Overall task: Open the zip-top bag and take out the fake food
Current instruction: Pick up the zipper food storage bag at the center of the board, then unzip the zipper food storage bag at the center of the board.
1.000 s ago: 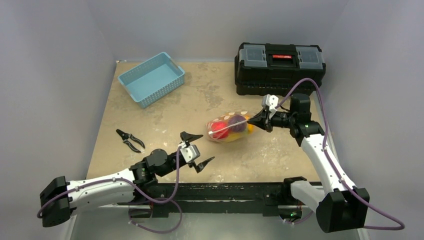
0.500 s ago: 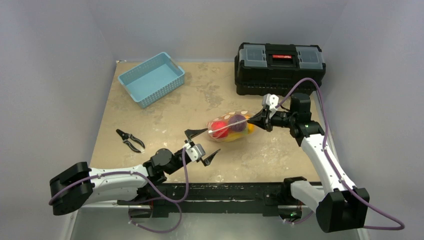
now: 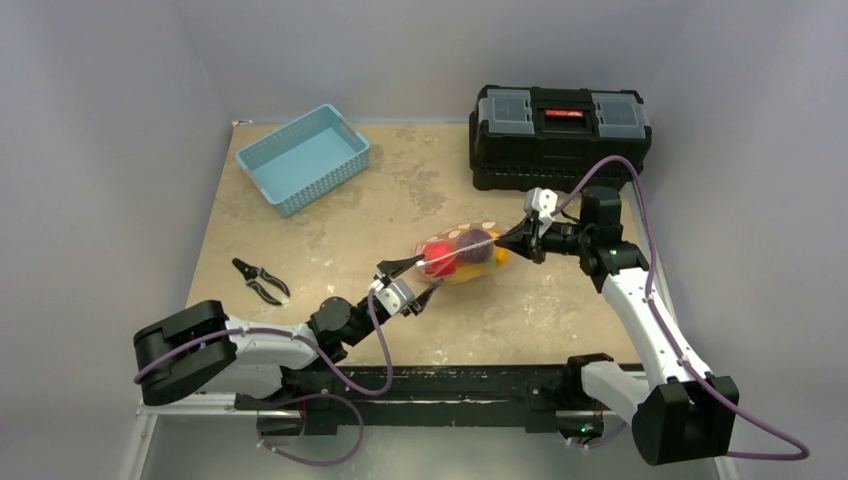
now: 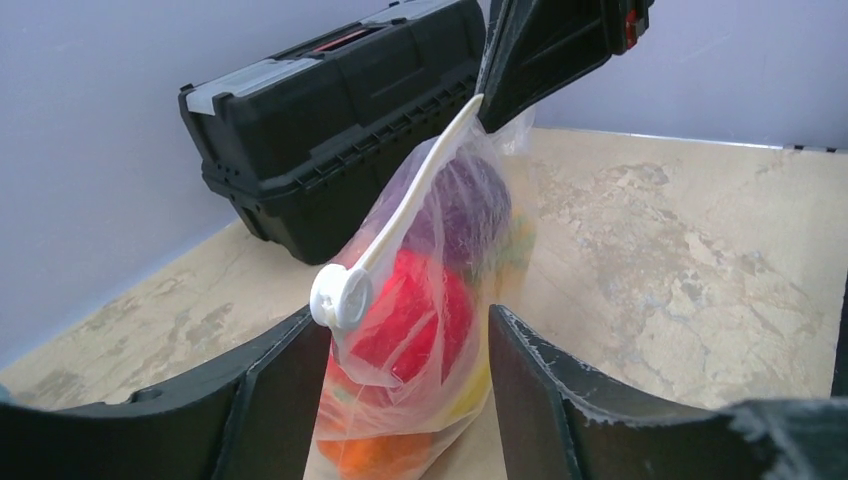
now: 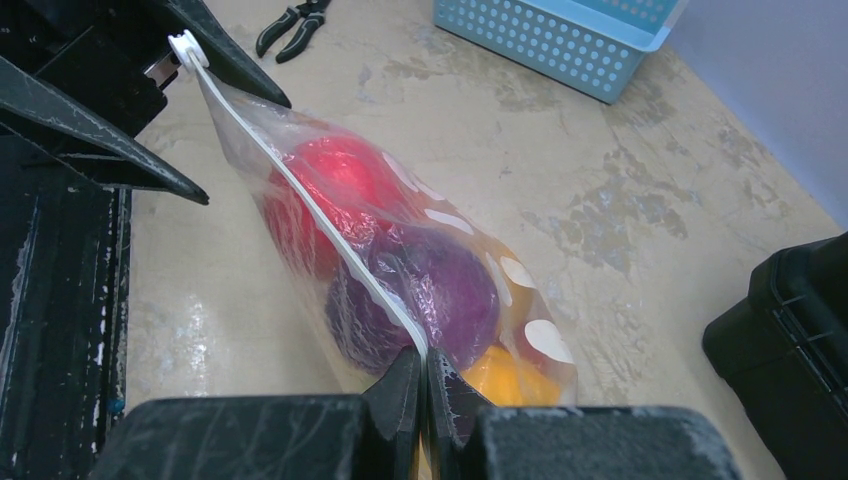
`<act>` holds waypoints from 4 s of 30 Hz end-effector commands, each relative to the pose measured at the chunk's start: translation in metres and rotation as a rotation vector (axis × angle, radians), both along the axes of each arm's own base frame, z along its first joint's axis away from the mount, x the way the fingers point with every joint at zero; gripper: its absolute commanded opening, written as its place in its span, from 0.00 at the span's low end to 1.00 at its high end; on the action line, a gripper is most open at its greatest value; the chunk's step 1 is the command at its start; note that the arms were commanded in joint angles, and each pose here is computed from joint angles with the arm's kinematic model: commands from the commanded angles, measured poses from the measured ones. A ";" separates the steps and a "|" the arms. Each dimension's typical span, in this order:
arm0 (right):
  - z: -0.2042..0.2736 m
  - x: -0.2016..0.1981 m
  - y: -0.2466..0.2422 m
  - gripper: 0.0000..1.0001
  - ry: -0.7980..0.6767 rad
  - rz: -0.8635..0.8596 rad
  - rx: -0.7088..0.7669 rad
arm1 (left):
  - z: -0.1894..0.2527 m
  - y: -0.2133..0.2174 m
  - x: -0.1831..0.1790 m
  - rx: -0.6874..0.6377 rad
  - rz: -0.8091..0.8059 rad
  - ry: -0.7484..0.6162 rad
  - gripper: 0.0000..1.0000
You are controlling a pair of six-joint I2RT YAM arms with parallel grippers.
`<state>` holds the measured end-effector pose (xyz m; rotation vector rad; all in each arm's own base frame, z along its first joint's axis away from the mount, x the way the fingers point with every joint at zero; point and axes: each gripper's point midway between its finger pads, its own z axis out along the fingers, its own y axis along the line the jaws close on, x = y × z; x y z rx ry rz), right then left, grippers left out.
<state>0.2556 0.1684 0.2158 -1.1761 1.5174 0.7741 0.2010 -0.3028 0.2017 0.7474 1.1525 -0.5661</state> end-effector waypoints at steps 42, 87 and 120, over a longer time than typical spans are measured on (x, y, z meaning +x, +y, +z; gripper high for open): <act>0.062 -0.066 0.100 0.44 -0.095 0.464 -0.117 | 0.071 -0.028 -0.009 -0.087 -0.146 0.276 0.00; 0.054 -0.064 0.100 0.00 -0.090 0.401 -0.113 | 0.081 -0.016 -0.012 -0.104 -0.152 0.290 0.00; 0.057 -0.047 0.077 0.00 -0.082 0.295 -0.107 | 0.078 0.005 -0.006 -0.133 -0.096 0.290 0.00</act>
